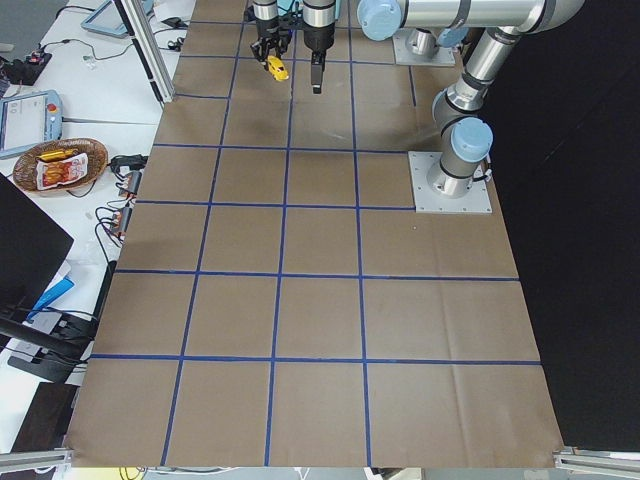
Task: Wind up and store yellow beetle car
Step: 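Carry the car with the right gripper over the light-blue bin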
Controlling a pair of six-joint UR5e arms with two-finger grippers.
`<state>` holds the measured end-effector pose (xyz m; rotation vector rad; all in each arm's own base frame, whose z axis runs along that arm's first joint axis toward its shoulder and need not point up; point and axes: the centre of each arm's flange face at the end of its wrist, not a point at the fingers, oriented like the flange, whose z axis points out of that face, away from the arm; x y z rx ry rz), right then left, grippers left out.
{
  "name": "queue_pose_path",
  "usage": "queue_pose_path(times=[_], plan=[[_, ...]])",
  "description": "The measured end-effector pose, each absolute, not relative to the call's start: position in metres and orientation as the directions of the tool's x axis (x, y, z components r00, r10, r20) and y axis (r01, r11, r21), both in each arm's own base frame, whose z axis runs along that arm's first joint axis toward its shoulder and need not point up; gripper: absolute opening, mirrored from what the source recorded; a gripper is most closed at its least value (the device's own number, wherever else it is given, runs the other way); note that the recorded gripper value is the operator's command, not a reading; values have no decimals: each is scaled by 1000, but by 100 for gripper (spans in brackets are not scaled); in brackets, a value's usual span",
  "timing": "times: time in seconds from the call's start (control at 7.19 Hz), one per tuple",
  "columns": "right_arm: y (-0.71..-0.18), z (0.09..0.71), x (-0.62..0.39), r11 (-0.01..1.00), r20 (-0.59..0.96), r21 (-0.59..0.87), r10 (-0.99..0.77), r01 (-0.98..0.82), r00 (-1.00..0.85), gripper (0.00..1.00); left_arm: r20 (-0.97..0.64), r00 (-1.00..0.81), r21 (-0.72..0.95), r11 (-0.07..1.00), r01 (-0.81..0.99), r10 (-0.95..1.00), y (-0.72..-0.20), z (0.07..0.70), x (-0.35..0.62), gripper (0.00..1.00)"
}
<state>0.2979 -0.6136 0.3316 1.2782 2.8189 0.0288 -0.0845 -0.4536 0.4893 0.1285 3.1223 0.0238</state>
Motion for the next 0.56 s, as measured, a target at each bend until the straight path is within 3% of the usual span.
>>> queue_pose_path(times=[0.56], plan=[[-577, 380, 89, 860, 50, 10, 509, 510, -860, 10, -8, -997, 28, 997, 76, 76, -460, 482, -86, 100]])
